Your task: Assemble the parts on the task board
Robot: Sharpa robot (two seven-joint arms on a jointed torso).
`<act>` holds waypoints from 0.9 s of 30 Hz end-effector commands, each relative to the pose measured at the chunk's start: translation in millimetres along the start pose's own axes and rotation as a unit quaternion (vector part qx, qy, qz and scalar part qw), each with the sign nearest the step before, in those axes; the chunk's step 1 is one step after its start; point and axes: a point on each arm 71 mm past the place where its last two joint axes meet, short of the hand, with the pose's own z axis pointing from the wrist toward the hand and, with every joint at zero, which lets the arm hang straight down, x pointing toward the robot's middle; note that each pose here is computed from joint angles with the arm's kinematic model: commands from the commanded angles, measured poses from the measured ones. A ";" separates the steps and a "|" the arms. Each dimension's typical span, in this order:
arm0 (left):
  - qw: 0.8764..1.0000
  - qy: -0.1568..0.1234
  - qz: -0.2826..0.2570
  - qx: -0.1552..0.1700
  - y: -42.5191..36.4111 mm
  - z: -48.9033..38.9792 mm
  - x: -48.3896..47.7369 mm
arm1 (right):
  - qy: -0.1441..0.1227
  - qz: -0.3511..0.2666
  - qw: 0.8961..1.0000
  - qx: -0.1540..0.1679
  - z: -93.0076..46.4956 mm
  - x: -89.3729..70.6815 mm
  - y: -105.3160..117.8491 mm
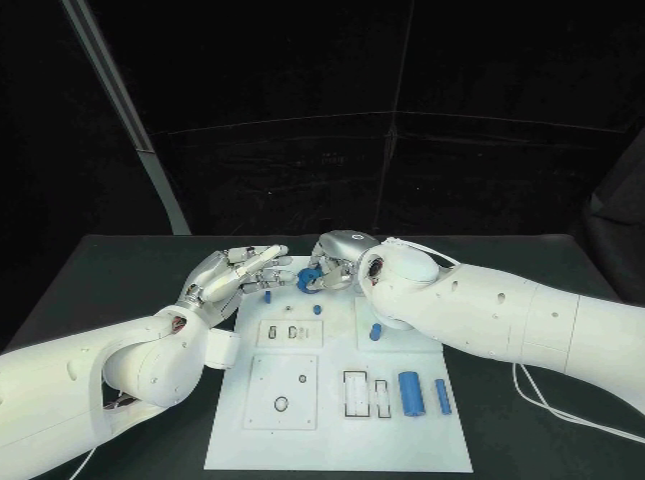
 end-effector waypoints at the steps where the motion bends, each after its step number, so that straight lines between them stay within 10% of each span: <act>1: 1.000 0.007 -0.003 0.001 -0.9 0.6 1.5 | 0.004 -0.006 1.000 0.002 0.6 -0.2 0.7; 27: 1.000 0.006 -0.003 0.000 -0.7 0.6 1.0 | 0.047 0.006 0.999 0.006 -1.4 5.2 -4.8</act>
